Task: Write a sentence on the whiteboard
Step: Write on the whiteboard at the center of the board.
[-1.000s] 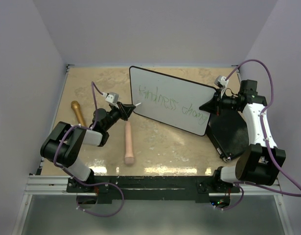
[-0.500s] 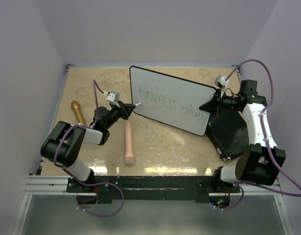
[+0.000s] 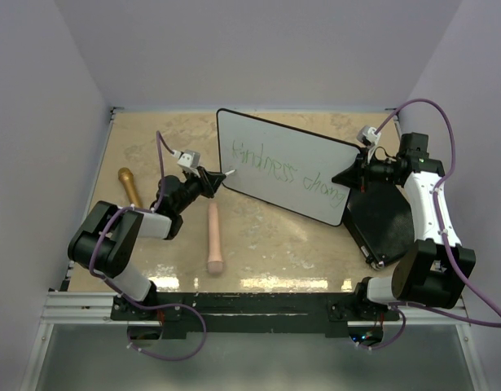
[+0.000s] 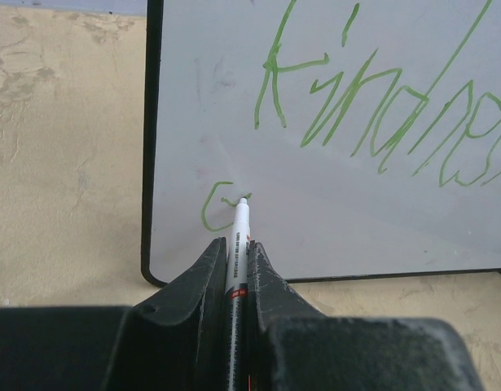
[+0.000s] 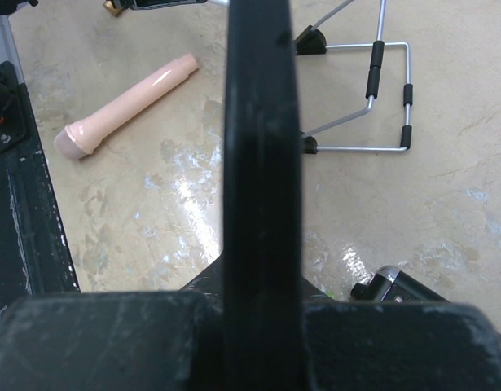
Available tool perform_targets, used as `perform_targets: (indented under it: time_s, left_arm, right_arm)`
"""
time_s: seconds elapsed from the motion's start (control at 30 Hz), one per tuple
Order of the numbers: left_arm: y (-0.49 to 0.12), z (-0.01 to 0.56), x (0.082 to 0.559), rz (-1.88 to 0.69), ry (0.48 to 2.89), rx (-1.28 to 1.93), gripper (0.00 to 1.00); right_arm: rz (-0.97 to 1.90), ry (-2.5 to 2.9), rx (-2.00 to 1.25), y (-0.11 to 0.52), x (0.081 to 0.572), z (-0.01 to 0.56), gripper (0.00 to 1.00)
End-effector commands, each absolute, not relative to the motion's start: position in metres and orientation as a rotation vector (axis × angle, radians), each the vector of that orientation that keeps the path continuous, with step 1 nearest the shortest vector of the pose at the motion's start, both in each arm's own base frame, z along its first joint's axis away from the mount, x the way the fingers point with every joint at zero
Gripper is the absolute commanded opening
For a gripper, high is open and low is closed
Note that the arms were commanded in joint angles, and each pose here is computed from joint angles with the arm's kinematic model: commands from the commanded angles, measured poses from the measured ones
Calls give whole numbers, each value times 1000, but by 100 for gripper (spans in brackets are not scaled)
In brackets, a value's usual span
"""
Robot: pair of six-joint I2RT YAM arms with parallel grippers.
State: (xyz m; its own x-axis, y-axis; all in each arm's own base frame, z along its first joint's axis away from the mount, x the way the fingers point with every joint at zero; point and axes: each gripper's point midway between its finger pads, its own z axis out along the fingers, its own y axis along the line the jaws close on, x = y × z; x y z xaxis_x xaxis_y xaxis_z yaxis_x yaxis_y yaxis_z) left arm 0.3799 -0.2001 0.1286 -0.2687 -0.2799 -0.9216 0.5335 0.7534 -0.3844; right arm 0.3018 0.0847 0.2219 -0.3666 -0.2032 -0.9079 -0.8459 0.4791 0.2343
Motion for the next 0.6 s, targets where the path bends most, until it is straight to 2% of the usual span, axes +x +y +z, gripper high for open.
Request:
perform_targets:
  time_s: [0.0, 0.57]
  left_arm:
    - [-193, 154, 394, -721, 1584, 205, 0]
    - [-187, 169, 392, -726, 1541, 188, 0]
  right_arm:
    - [813, 1847, -923, 77, 307, 219, 0]
    - [814, 1847, -925, 77, 307, 218, 0]
